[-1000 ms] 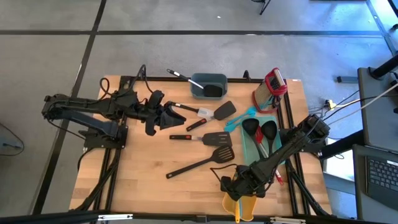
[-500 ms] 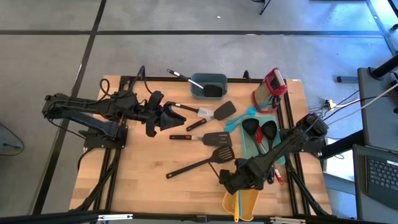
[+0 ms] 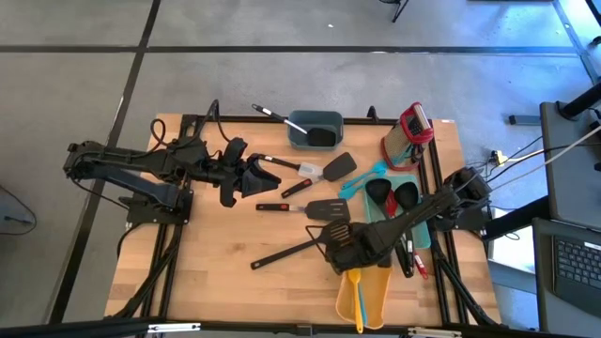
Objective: Pick & Place Kitchen Items
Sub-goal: Adjust the yellow bin
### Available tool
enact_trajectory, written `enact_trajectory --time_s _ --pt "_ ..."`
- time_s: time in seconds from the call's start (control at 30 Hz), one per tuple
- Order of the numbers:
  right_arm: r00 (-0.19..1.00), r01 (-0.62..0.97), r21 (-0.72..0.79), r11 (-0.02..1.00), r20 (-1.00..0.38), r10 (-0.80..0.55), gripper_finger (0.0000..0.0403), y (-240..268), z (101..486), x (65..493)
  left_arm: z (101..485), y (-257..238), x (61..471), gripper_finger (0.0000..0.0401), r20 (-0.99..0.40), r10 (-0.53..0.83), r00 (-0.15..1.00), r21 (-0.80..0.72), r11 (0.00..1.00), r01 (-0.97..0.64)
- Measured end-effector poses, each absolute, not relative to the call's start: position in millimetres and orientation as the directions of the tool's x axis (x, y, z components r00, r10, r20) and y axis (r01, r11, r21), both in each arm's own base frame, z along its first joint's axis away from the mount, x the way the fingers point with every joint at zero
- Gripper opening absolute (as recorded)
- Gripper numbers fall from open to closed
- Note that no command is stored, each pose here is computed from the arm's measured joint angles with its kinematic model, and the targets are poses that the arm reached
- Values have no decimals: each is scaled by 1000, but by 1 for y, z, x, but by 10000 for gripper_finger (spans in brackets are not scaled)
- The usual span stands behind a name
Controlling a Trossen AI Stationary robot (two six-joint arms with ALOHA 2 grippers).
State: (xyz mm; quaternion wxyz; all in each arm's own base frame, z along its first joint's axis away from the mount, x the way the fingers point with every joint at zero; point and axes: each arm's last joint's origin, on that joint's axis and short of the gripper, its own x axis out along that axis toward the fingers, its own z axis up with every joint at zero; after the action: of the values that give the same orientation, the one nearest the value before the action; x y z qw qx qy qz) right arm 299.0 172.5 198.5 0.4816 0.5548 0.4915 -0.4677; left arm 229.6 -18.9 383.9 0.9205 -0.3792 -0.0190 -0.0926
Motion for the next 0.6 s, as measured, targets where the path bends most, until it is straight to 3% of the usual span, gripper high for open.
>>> enact_trajectory --time_s 0.6 --pt "247 968 240 -71 -964 96 43 164 195 324 384 -19 230 123 105 -160 982 -692 697 187"
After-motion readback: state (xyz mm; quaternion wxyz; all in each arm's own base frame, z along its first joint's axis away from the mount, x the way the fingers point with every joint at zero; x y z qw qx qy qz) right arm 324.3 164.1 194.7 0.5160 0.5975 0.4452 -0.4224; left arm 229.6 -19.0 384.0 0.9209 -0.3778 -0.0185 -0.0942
